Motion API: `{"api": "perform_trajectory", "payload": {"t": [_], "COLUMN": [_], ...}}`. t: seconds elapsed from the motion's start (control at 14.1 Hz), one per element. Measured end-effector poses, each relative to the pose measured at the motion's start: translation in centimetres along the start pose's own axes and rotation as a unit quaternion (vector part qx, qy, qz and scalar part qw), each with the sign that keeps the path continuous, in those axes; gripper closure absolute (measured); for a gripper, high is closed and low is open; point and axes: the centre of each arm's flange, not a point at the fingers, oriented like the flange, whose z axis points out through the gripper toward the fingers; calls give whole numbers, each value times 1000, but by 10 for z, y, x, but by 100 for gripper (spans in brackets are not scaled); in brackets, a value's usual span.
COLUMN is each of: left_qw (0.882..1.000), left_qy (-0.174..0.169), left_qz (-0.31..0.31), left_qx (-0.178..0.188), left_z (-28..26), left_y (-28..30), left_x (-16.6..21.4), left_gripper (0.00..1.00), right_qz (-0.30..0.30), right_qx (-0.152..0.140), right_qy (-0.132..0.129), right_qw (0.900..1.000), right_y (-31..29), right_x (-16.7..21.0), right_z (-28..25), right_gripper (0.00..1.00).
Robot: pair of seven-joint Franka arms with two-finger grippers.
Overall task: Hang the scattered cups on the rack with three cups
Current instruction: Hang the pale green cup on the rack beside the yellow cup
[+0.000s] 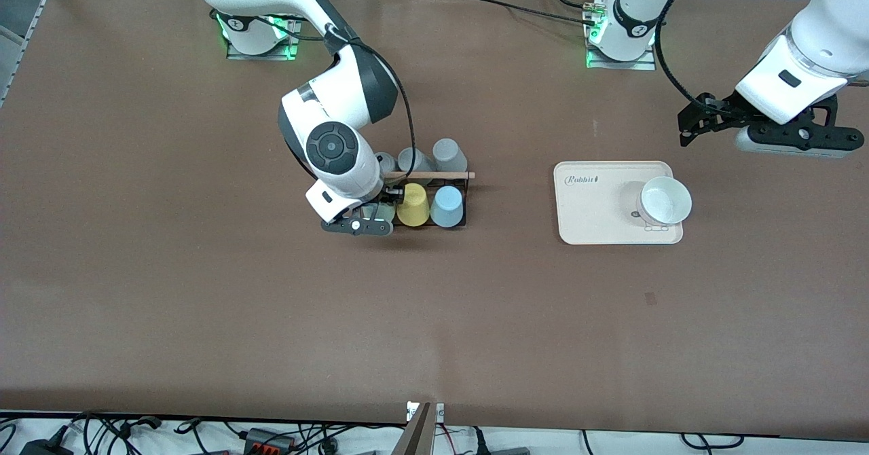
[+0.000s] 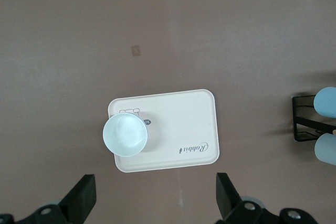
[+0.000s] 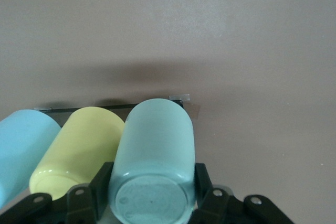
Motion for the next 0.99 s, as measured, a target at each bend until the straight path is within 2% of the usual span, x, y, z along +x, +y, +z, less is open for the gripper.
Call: {"api": "perform_trajectory", "payload": {"t": [0.5, 0.57, 0.78, 0.99], "left_qw": [1000, 1000, 1000, 1000], "left_qy": [0, 0, 0, 0], "left_qz": [0, 0, 0, 0], "left_qx": [0, 0, 0, 0], "left_z": [1, 0, 0, 0], "left_y": [0, 0, 0, 0], "left_x": [2, 2, 2, 2], "left_gripper": [0, 0, 0, 0], "right_qz": [1, 2, 5, 11], "right_qx": [-7, -8, -2, -1], "right_qy": [-9, -9, -1, 5], "right_qw": [1000, 1000, 1000, 1000], "right_y": [0, -1, -1, 6], "right_x": [3, 3, 7, 14], "right_z": [21, 22, 13, -14], "right_gripper": [33, 30, 1, 0]}}
